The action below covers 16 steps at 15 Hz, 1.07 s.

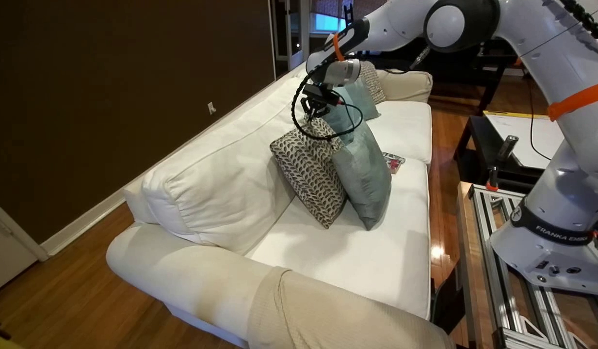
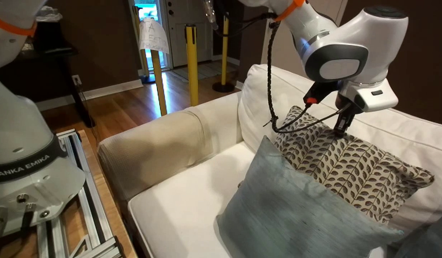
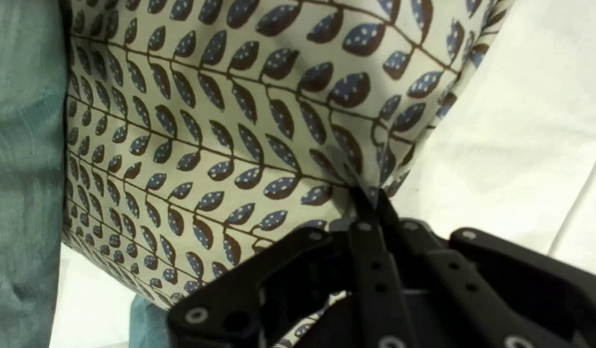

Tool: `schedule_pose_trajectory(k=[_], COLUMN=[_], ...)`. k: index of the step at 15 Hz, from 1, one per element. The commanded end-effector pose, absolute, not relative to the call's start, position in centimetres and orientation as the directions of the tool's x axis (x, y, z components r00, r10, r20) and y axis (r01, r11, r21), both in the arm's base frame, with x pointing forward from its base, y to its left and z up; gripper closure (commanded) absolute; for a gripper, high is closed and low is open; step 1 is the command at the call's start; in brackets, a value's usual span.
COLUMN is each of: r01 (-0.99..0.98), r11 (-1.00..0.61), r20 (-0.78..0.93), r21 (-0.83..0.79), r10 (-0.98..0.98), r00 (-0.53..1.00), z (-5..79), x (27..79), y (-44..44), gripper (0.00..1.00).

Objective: Move the grey pillow on the left forwards.

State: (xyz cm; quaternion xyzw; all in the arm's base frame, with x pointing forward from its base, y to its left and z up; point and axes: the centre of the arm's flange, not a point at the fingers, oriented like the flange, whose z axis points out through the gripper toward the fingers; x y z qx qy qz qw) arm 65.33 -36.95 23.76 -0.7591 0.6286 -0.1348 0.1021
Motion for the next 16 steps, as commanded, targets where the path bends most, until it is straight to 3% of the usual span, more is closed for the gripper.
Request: schedule_pose_trajectory(k=[1, 5, 7, 12, 16], r01=[-0.85, -0.835, -0.828, -0.798, -0.868], r11=[-0.221, -0.218, -0.207, -0.164, -0.206], r20=[0.141, 0.152, 0.153, 0.168, 0.064], r21=[-0.478, -0.506, -0.521, -0.58, -0.452], r10=[-0.975, -0.975, -0.977, -0.983, -0.978], r00=[0.174, 0.163, 0.148, 0.08, 0.199], z=[28.6, 28.2, 28.5, 35.1, 39.0], x=[61.2, 60.7, 60.4, 59.7, 57.1], y=[-34.3, -34.1, -34.4, -35.4, -36.4], gripper=[0.99, 0.99, 0.7, 0.33, 0.02])
